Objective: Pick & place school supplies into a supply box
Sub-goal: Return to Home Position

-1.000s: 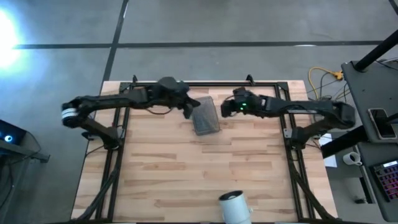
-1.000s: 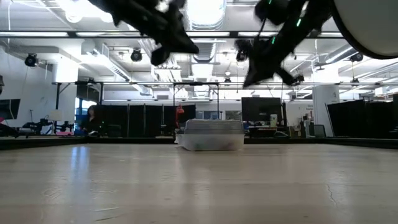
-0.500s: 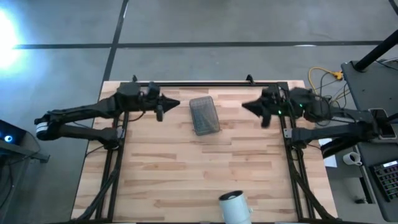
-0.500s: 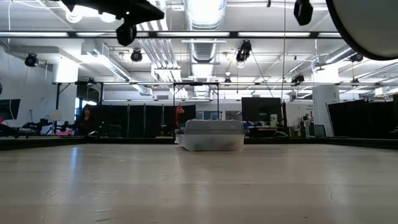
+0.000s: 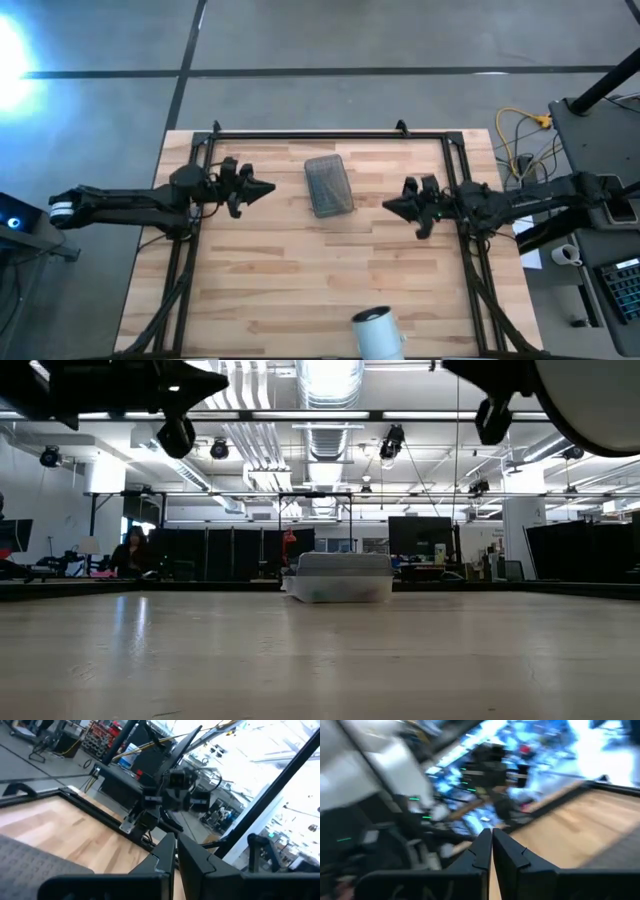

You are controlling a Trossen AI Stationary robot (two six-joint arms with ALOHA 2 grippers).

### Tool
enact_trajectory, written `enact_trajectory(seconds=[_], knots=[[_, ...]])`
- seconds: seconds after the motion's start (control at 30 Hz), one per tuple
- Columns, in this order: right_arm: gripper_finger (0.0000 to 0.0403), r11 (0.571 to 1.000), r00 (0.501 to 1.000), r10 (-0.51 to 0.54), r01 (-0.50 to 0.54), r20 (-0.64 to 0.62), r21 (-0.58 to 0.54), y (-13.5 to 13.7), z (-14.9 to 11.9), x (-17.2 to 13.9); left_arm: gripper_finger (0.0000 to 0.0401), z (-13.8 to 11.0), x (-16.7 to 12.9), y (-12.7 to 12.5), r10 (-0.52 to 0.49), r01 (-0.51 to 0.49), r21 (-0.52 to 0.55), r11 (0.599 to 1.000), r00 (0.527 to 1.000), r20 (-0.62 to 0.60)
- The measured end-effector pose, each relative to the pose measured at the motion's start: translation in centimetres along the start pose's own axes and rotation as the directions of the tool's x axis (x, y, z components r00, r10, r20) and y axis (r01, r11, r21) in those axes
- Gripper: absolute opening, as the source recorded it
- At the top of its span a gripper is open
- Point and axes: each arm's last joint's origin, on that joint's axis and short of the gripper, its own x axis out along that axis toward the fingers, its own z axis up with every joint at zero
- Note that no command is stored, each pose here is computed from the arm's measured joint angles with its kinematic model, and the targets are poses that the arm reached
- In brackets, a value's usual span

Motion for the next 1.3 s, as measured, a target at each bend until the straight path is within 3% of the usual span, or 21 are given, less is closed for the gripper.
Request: enact_trajectory(seconds=[0.1,0.27,0.4,0.6,0.83,1.3], knots=[[0.0009,0.996,0.995,0.088,-0.088,0.036,0.009,-1.2,-2.0,-1.0,0.0004,-0.9,-0.5,0.5,0.009,-0.009,-0.017,1.0,1.0,-0.013],[0.0009,0.999,0.999,0.037,-0.037,0.03,0.013,-3.7,-4.3,-2.5,0.0004,-1.9,-0.8,1.6,0.049,-0.048,0.04,0.998,0.998,-0.034],[0.0009,0.999,0.998,0.008,-0.011,0.058,0.05,-5.5,-5.6,-3.8,0.0004,-3.0,-1.5,2.6,0.087,-0.087,0.011,0.996,0.995,-0.054],[0.0009,0.995,0.985,0.094,-0.091,0.142,-0.029,-5.1,-4.7,-4.3,0.0004,-4.2,-3.0,3.1,0.04,-0.04,-0.024,0.999,0.999,0.006],[0.0009,0.993,0.983,0.099,-0.086,0.153,-0.084,-5.0,-4.6,-4.5,0.0004,-5.4,-5.2,3.4,-0.031,0.032,-0.008,0.999,0.994,0.104],[0.0009,0.992,0.991,0.063,-0.049,0.118,-0.116,-5.4,-4.8,-4.8,0.0004,-5.6,-5.9,3.4,0.026,-0.026,0.001,1.0,0.999,0.028]])
